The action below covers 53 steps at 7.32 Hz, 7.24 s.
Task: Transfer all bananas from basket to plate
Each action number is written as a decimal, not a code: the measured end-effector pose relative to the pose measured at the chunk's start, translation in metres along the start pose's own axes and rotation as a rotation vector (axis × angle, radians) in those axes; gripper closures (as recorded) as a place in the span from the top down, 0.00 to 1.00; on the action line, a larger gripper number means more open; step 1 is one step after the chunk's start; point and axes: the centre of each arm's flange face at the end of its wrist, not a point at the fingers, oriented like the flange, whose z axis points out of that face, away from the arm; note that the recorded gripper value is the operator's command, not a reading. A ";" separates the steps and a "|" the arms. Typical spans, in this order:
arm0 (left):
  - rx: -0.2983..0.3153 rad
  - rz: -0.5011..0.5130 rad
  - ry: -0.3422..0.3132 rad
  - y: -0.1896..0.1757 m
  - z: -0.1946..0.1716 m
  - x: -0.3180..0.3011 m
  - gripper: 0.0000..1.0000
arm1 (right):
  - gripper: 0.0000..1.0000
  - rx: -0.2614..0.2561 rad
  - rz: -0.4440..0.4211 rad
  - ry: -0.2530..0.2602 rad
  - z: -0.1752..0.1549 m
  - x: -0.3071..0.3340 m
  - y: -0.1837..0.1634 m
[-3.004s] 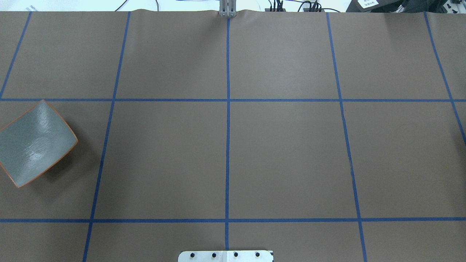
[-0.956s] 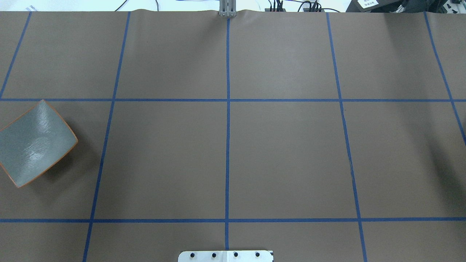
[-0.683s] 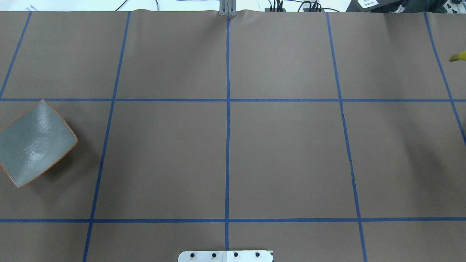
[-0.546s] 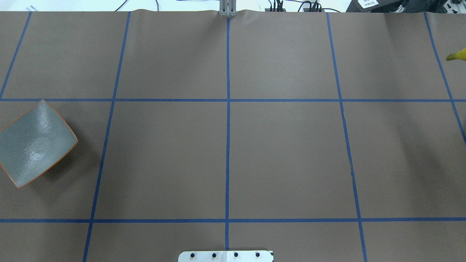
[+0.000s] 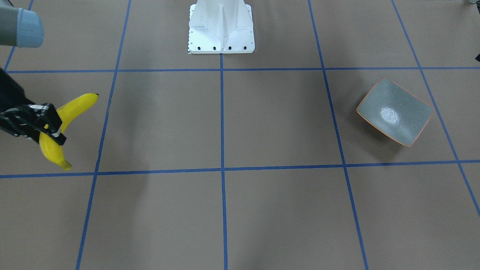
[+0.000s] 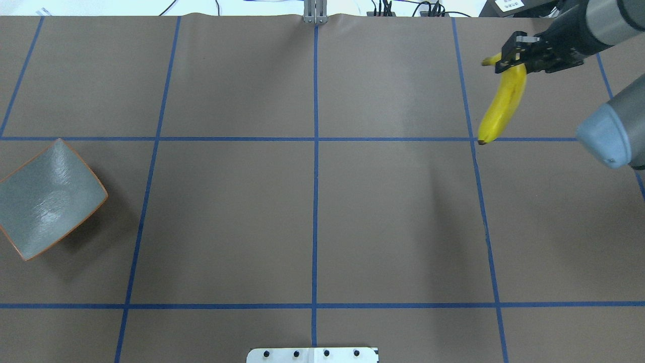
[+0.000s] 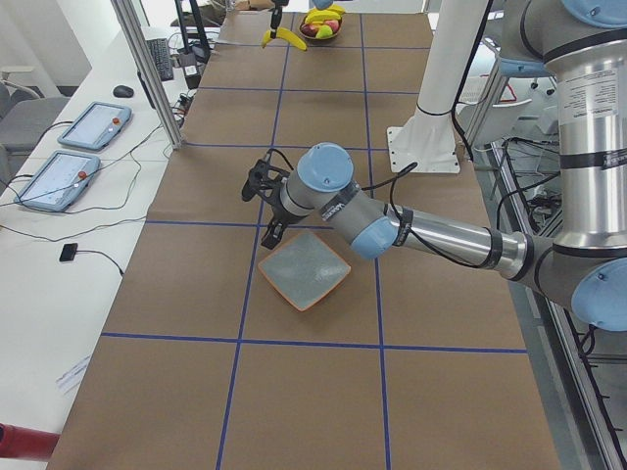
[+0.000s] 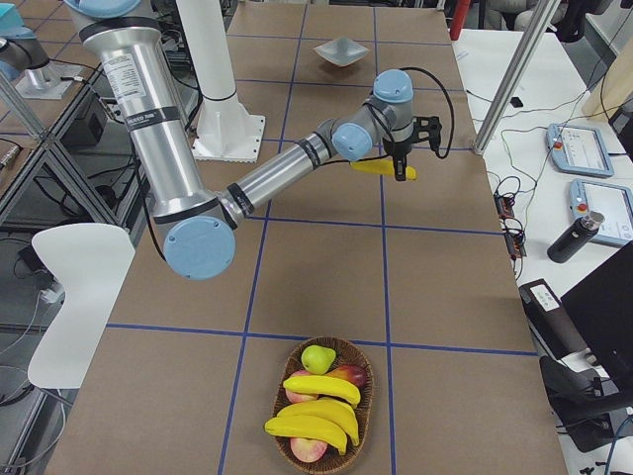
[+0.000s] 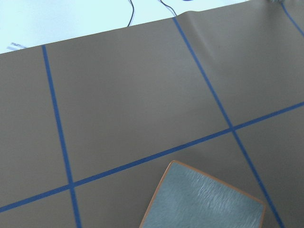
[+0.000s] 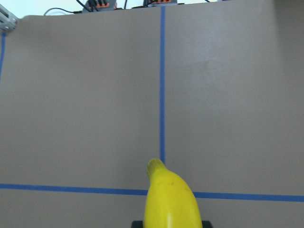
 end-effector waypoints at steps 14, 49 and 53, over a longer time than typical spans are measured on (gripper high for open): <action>-0.220 -0.075 0.559 -0.013 0.182 0.458 0.99 | 0.00 -0.061 0.026 -0.315 0.003 -0.269 0.123; -0.252 0.043 0.050 0.098 0.128 0.052 1.00 | 0.97 -0.227 -0.576 0.288 -0.043 0.483 0.023; -0.242 0.047 0.058 0.095 0.124 0.055 1.00 | 0.78 -0.274 -0.437 0.299 -0.034 0.546 0.037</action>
